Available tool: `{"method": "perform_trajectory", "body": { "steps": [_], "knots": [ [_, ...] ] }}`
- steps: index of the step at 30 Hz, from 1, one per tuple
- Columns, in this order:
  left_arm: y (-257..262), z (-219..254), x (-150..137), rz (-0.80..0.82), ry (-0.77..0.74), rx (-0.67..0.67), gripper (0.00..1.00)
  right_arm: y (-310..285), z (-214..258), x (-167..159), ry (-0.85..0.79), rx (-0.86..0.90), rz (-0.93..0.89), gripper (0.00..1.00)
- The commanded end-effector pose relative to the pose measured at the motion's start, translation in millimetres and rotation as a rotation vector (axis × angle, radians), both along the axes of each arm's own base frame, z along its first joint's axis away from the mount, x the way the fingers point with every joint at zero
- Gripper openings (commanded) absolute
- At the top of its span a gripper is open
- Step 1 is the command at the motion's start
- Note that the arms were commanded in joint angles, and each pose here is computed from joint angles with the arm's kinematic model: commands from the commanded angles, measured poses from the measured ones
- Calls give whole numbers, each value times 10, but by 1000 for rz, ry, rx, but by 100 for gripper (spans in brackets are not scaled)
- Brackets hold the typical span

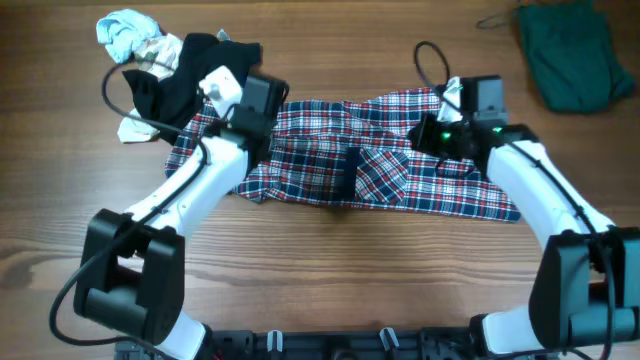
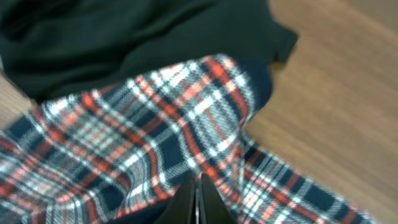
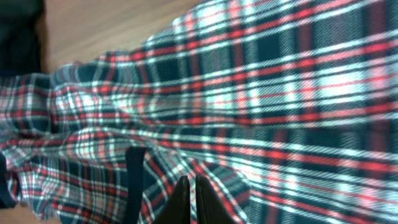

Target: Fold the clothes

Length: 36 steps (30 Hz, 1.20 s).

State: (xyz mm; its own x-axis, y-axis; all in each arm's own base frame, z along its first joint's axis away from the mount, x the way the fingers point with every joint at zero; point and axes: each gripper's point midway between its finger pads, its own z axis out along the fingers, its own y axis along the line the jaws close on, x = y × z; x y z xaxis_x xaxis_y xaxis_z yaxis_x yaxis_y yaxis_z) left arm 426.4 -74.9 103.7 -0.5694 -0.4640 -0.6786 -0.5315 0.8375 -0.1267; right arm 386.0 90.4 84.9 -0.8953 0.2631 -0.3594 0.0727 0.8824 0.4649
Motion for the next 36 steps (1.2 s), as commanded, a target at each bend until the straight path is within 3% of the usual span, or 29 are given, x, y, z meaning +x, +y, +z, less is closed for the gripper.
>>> {"method": "perform_trajectory", "body": {
  "steps": [1, 3, 6, 9, 13, 16, 21, 26, 30, 34, 36],
  "knots": [
    [-10, 448, 151, -35, 5, -4, 4, -219, 593, 231, -124, -36, -16, 6],
    [-107, 665, 212, -109, 40, -117, 4, -481, 871, 251, -113, -136, -43, 17],
    [-155, 811, 272, -188, 51, -212, 4, -676, 1309, 279, -145, -206, -43, 63],
    [-172, 834, 299, -226, 53, -213, 9, -864, 1625, 349, -205, -236, -67, 83],
    [-201, 652, 469, -279, 99, -167, 13, -1224, 1716, 460, -230, -258, -134, 90],
    [-178, 413, 678, -280, 115, -153, 13, -1297, 1523, 562, -209, -288, -96, 94],
    [-330, 221, 1062, -331, 20, -136, 12, -1358, 1085, 807, -156, -299, -80, 99],
    [-831, -144, 1084, -514, 53, -54, 14, -1370, 814, 878, -106, -292, -73, 100],
    [-864, -696, 1042, -523, 148, -45, 15, -1387, 627, 981, -95, -290, -71, 99],
    [-884, -912, 1015, -535, 184, -47, 15, -1391, 427, 1012, -60, -284, -67, 99],
    [-936, -1016, 961, -555, 213, -77, 20, -1395, 401, 1024, -58, -284, -67, 100]
  ]
}}
